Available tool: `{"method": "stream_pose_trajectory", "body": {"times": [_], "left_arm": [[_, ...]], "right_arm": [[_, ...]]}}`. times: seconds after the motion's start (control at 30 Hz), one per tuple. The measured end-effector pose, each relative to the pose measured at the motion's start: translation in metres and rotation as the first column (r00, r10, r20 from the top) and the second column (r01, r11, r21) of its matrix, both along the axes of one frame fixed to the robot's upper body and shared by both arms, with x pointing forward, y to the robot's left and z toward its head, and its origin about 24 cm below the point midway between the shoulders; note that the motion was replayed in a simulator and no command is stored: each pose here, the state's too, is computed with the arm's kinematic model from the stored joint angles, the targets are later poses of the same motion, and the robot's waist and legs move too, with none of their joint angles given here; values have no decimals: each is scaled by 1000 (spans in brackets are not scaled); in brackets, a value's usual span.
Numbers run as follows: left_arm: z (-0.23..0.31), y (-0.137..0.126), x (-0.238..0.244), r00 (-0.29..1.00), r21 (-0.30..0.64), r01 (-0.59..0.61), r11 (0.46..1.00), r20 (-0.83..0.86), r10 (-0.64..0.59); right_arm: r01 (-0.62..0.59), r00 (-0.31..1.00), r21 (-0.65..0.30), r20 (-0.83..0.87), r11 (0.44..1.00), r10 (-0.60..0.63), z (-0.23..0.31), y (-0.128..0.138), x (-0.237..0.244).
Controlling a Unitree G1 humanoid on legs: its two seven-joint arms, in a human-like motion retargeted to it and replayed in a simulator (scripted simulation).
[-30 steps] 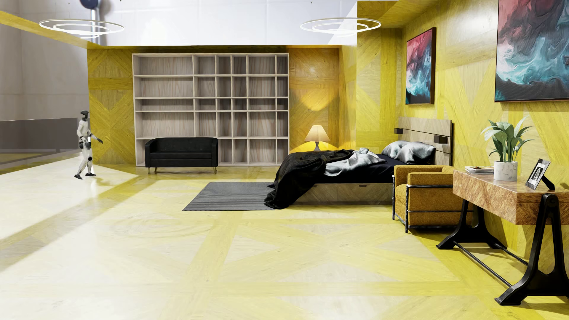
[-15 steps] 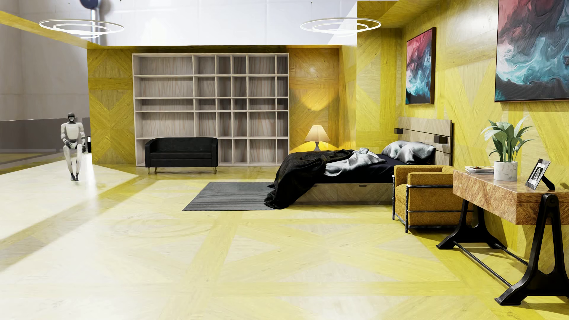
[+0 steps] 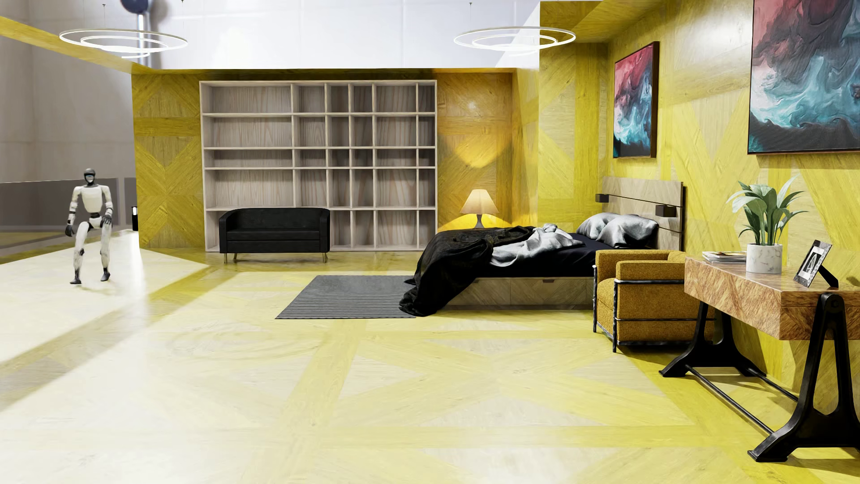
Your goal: Head to the armchair
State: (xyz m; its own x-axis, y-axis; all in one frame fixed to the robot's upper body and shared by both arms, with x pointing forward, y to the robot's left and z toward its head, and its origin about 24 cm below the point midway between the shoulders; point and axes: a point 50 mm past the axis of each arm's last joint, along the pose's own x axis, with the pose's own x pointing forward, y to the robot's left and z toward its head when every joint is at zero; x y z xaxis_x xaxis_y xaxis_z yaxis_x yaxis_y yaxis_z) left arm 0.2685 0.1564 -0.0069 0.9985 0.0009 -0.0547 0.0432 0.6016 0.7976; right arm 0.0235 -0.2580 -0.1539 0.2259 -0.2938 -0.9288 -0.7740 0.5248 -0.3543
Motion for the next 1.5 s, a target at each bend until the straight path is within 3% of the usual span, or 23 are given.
{"method": "stream_pose_trajectory", "body": {"times": [0.1, 0.17, 0.27, 0.33, 0.43, 0.5, 0.53, 0.57, 0.63, 0.7, 0.73, 0.8, 0.87, 0.93, 1.0, 1.07, 1.13, 1.23, 1.3, 1.33, 1.4, 1.43, 1.5], "left_arm": [[23, -4, 2, 993, 9, 57, 998, 107, -58], [1, 8, -17, 1000, 24, 0, 1000, -5, 1], [-72, 7, -68, 917, 168, 11, 986, -394, 57], [-123, 1, -118, 700, 232, 212, 949, -714, 18], [-161, 27, -201, 228, 104, 405, 908, -974, 10], [-162, 54, -233, 148, 128, 293, 948, -985, 88], [-161, 68, -248, 161, 218, 125, 968, -967, 197], [-160, 78, -267, 143, 338, -70, 939, -928, 344], [-159, 68, -295, 32, 478, -320, 818, -858, 513], [-165, 37, -273, 80, 345, -374, 861, -913, 400], [-165, 30, -241, 196, 305, -286, 909, -910, 367], [-145, 19, -157, 535, 339, -177, 924, -754, 380], [-108, -8, -79, 777, 124, -211, 970, -580, 243], [-52, -38, -16, 938, -13, 1, 1000, -346, -6], [12, -61, 21, 981, 87, 195, 977, -22, -194], [43, -71, 29, 953, 107, 244, 964, 158, -258], [25, -58, 19, 973, 59, 211, 976, 82, -215], [-49, -26, -21, 944, 157, 152, 976, -316, -96], [-111, -5, -75, 746, 255, 191, 948, -665, 28], [-135, 5, -110, 581, 274, 290, 917, -812, 58], [-161, 27, -179, 262, 189, 491, 850, -963, 63], [-164, 37, -205, 181, 148, 481, 864, -981, 67], [-163, 57, -241, 199, 198, 242, 950, -968, 151]], "right_arm": [[212, 976, -39, 51, 977, -210, 4, 3, -44], [249, 968, -74, 11, 966, -249, -1, 13, -52], [-16, 998, -80, -63, 997, 11, -12, 36, 1], [-89, 968, -24, 232, 996, 92, 1, 56, 78], [37, 660, 125, 742, 991, -118, 60, 63, 180], [64, 354, 224, 906, 973, -232, 117, 67, 233], [34, 224, 279, 934, 960, -279, 142, 72, 246], [-19, 152, 310, 941, 951, -304, 159, 77, 250], [-110, 186, 214, 964, 971, -191, 163, 80, 238], [-166, 347, 15, 937, 986, 45, 141, 76, 219], [-191, 473, -20, 874, 981, 110, 118, 75, 206], [-235, 786, 39, 596, 971, 166, 58, 71, 163], [-271, 951, 94, 179, 958, 251, 11, 59, 98], [-257, 962, 127, -61, 958, 266, -7, 53, 47], [-145, 987, 139, -42, 980, 152, -10, 57, 18], [-3, 999, 106, 45, 994, -2, -9, 60, -2], [100, 993, 85, 58, 991, -105, -10, 68, -18], [105, 994, 147, 23, 983, -110, -15, 83, 2], [-10, 987, 105, 162, 994, -8, -7, 79, 54], [-46, 958, 69, 286, 997, 24, 2, 77, 84], [-96, 837, 64, 545, 993, 46, 31, 79, 148], [-145, 750, 81, 658, 986, 57, 53, 84, 180], [-269, 539, 61, 836, 961, 98, 104, 95, 233]]}}
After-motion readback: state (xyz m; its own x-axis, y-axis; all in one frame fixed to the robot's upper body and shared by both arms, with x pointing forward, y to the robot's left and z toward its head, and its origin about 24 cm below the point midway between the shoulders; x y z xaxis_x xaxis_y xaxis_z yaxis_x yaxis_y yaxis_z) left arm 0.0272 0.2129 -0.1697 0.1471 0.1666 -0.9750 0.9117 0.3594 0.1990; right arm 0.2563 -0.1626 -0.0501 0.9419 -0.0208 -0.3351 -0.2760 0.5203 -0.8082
